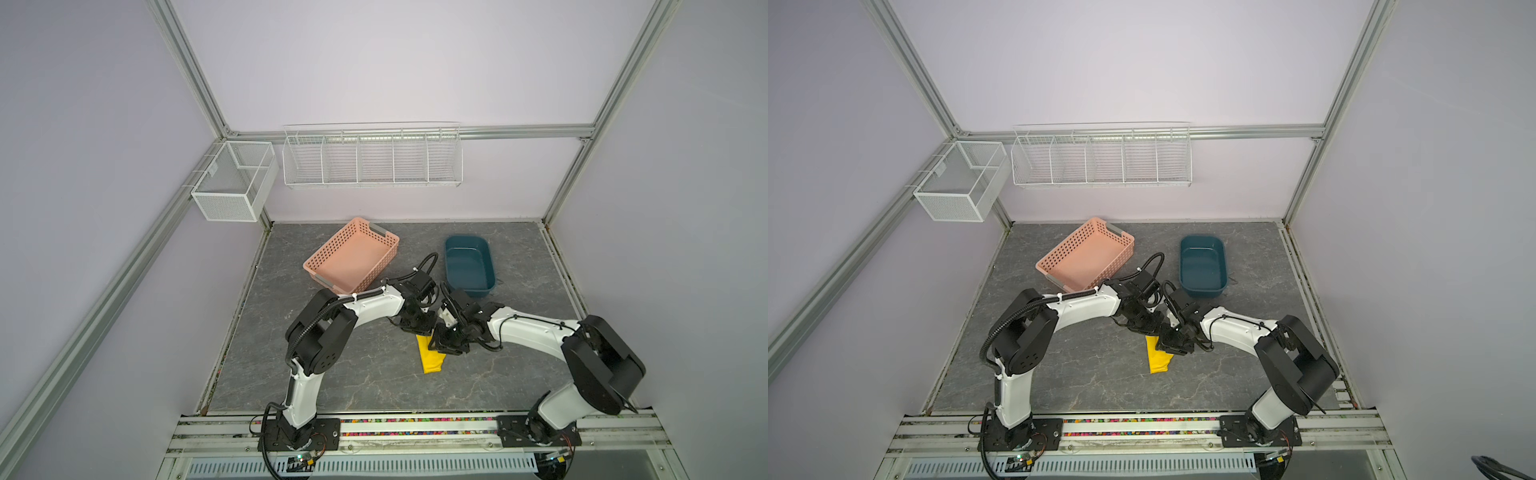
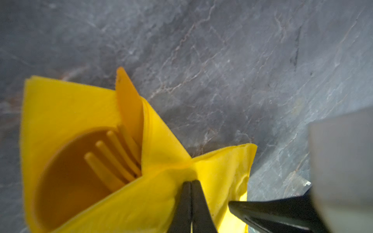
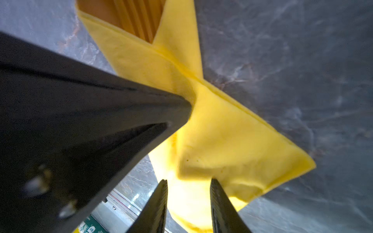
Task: Place the utensils on the paper napkin and roll it up
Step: 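Press the napkin tail against the cone with the right gripper while the left holds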
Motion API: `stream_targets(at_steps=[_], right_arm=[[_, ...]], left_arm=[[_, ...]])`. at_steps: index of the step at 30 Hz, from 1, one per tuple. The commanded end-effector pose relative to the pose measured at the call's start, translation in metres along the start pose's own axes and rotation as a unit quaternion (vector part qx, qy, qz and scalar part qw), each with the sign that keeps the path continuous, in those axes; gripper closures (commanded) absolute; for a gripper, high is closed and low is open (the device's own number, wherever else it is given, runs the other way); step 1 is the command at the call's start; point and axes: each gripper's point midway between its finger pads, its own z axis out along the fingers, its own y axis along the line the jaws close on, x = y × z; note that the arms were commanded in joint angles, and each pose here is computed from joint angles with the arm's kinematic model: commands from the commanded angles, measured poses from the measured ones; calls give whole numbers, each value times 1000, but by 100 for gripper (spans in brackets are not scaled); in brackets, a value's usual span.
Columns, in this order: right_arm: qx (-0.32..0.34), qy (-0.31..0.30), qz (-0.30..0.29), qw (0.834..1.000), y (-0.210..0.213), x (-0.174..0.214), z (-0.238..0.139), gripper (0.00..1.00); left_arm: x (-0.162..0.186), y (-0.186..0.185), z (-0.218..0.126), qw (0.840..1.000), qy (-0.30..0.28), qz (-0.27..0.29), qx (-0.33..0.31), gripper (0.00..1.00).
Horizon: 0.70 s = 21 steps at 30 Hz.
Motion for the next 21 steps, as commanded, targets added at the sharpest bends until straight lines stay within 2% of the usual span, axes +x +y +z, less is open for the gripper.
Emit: stream_targets(at_steps=[1,9,16,21], right_arm=[[6,9,15,1000,-9,3,7,62],[6,23,25,999,-16,7,17,65],[9,27,36,999,-24,9,20,77],[5,28,46,999,-29,8,20,84]], left_arm=[[17,17,13,999,26,-14,-23,98],[15,15,12,1000,22,-18,-12,98],[14,15,10,1000,20,-21,-12,98],[2,7,-5,999,-9,-41,25,95]])
